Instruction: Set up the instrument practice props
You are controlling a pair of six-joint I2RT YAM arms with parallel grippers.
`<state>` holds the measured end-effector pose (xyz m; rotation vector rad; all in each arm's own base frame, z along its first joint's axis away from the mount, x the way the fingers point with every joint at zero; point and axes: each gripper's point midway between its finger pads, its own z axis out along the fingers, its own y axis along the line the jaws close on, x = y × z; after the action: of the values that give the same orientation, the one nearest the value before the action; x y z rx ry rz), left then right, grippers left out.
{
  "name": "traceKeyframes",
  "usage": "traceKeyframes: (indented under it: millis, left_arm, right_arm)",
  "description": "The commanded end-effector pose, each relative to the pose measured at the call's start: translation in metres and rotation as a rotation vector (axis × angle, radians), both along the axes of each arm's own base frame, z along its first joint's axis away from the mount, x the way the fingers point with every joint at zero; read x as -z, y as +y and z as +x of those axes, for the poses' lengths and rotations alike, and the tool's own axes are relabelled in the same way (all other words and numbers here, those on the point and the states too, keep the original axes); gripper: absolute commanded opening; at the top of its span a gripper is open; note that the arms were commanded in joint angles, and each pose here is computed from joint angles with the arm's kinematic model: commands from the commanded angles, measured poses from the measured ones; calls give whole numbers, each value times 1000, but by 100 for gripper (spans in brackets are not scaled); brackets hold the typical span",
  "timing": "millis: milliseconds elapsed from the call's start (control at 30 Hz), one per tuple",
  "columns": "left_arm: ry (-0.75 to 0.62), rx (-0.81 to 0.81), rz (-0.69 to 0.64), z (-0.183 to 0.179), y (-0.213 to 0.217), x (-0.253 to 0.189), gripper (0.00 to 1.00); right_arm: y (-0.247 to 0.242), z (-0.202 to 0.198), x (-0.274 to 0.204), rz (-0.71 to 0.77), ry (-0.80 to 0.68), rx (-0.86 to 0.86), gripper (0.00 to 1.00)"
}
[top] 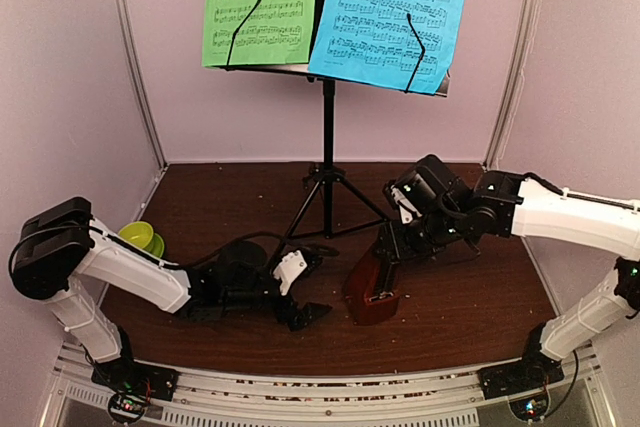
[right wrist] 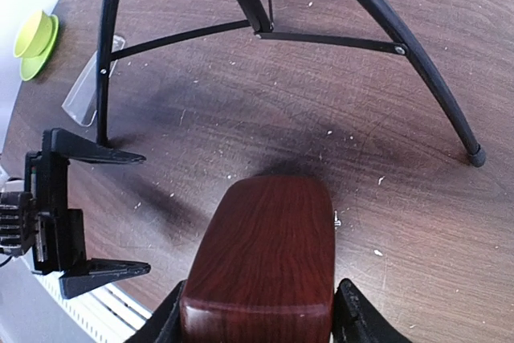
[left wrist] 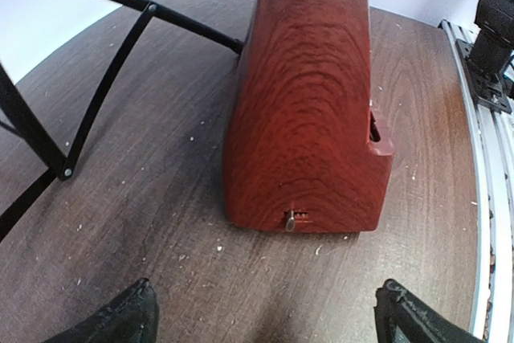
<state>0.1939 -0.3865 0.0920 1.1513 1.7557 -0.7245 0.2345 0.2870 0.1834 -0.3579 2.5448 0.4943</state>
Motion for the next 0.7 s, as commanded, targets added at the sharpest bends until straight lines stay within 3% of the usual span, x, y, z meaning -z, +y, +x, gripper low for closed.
traceKeyframes:
  millis: [0, 300, 600, 667]
  left_arm:
    - [-51, 83, -47, -7, -21, -19, 95]
    - [-14, 99, -24, -15, -54, -4, 90]
    - [42, 86, -39, -12, -71, 11, 92]
    - [54, 92, -38, -14, -74, 15, 88]
  right_arm:
    - [6, 8, -35, 120, -84, -11, 0]
    - [-1, 13, -31, 118, -52, 68, 0]
    - [-1, 12, -30, 151, -37, 97, 0]
    - [-1, 12, -32, 157, -41, 104, 0]
